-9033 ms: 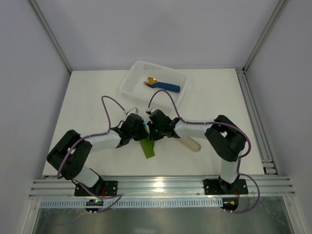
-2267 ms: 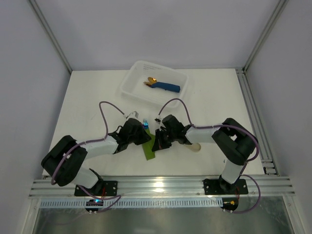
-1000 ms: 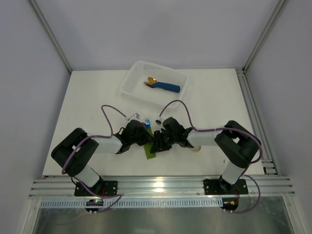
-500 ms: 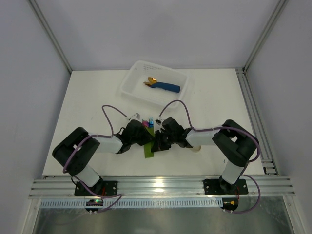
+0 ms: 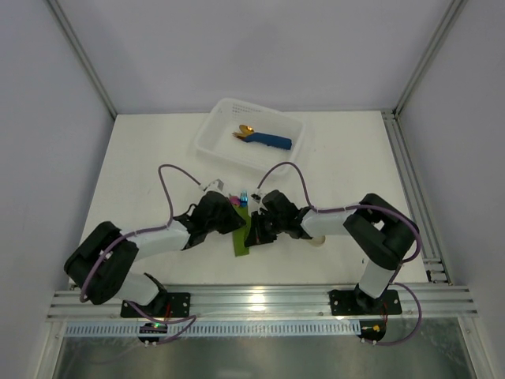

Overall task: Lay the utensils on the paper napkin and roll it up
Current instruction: Roll the napkin at the center of the board.

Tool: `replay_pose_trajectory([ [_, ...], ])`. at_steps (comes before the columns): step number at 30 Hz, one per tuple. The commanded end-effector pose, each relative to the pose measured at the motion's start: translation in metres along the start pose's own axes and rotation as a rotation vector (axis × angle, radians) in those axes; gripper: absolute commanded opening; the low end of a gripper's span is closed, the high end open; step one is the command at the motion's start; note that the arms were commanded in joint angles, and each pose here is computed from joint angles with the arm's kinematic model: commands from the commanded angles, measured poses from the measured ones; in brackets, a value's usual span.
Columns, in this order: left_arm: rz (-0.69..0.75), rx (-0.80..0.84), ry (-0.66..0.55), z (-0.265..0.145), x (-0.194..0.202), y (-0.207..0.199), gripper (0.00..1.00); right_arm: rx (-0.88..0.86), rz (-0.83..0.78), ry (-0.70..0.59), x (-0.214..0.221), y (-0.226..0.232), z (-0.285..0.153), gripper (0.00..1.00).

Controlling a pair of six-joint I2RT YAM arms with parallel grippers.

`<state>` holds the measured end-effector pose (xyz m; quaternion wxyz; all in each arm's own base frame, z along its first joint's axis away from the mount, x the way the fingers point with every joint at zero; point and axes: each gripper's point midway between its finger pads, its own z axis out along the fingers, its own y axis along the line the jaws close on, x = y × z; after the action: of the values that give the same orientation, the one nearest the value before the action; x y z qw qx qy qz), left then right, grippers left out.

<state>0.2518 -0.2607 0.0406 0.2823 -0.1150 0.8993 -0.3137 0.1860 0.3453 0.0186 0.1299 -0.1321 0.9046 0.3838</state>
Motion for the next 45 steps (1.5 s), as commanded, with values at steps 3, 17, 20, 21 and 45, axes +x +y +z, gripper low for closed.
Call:
replay_pose_trajectory([
  [3, 0.075, -0.068, -0.106, -0.038, -0.036, -0.01, 0.16, -0.02, -0.059, 0.009, 0.001, 0.005, -0.003, 0.04],
  [17, -0.111, -0.131, -0.006, -0.053, 0.015, 0.04, 0.5, -0.085, -0.061, 0.025, -0.005, 0.027, -0.018, 0.04],
  [20, -0.126, -0.144, 0.005, -0.053, 0.023, 0.049, 0.52, -0.101, -0.056, 0.024, -0.007, 0.033, -0.019, 0.04],
  [21, -0.135, -0.132, -0.005, -0.053, 0.022, 0.048, 0.53, -0.11, -0.053, 0.025, -0.008, 0.036, -0.02, 0.03],
  [45, -0.18, -0.033, -0.068, -0.063, 0.014, 0.035, 0.65, -0.094, -0.015, 0.008, -0.011, 0.034, -0.022, 0.04],
])
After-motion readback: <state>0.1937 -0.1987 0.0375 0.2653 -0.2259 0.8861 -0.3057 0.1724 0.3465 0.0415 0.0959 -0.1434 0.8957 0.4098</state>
